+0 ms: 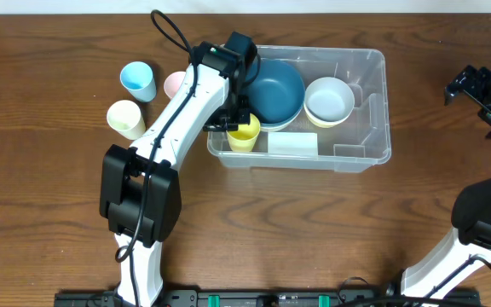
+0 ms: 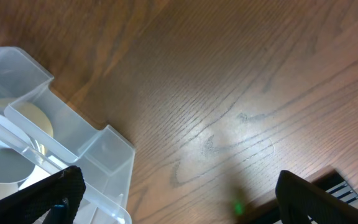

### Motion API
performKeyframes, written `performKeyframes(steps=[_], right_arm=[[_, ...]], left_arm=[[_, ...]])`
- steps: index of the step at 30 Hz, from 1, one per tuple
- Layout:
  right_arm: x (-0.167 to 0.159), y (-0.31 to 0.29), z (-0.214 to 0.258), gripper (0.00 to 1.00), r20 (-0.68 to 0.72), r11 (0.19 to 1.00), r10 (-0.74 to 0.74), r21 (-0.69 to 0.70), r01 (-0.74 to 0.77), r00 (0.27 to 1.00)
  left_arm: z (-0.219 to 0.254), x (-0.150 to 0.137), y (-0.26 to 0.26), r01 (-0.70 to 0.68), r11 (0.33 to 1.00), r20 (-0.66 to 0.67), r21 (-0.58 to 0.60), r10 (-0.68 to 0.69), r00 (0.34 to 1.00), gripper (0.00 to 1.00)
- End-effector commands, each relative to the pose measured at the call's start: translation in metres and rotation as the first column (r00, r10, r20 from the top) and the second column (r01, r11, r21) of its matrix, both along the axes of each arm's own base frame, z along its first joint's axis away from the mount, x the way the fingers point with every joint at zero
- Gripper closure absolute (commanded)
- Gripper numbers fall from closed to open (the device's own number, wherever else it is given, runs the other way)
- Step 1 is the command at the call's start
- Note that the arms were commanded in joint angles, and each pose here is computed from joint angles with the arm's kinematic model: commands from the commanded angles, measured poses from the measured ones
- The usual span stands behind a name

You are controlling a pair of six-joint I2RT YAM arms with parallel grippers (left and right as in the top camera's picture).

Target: Pack container

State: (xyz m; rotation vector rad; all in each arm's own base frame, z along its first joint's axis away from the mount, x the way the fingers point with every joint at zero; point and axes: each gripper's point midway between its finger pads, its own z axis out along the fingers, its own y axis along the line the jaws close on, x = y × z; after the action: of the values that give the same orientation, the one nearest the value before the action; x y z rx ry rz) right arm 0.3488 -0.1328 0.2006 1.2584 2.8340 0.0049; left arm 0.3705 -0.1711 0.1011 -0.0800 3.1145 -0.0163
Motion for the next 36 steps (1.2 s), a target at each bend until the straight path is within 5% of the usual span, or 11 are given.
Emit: performKeyframes(steps=[1,15,22,30,36], right_arm=[[-0.001,0.0,0.002,0.01,0.004,1.0,-0.018,-0.005,0.018,1.0],[-0.001,0.0,0.002,0.01,0.004,1.0,-0.018,-0.005,0.018,1.0],[-0.001,0.0,0.002,0.01,0.004,1.0,-0.018,-0.005,0.018,1.0],[-0.001,0.0,0.002,0.01,0.004,1.0,-0.018,-0.004,0.018,1.0],[-0.001,0.0,0.002,0.01,0.004,1.0,-0.018,-0.005,0.018,1.0]], left_arm=[[-0.005,-0.001,-0.001,0.007,1.0,-0.013,0.001,-0.007,1.0,0.93],[-0.003,-0.001,-0.001,0.008,1.0,-0.009,-0.004,-0.008,1.0,0.78],[0.038,0.006,-0.006,0.03,0.998,0.085,-0.049,-0.025,0.996,0.73],[0.125,0.001,0.014,0.016,0.993,0.282,-0.117,0.017,0.959,0.42],[0.151,-0.017,0.093,-0.158,0.987,0.287,-0.028,0.159,0.945,0.36]])
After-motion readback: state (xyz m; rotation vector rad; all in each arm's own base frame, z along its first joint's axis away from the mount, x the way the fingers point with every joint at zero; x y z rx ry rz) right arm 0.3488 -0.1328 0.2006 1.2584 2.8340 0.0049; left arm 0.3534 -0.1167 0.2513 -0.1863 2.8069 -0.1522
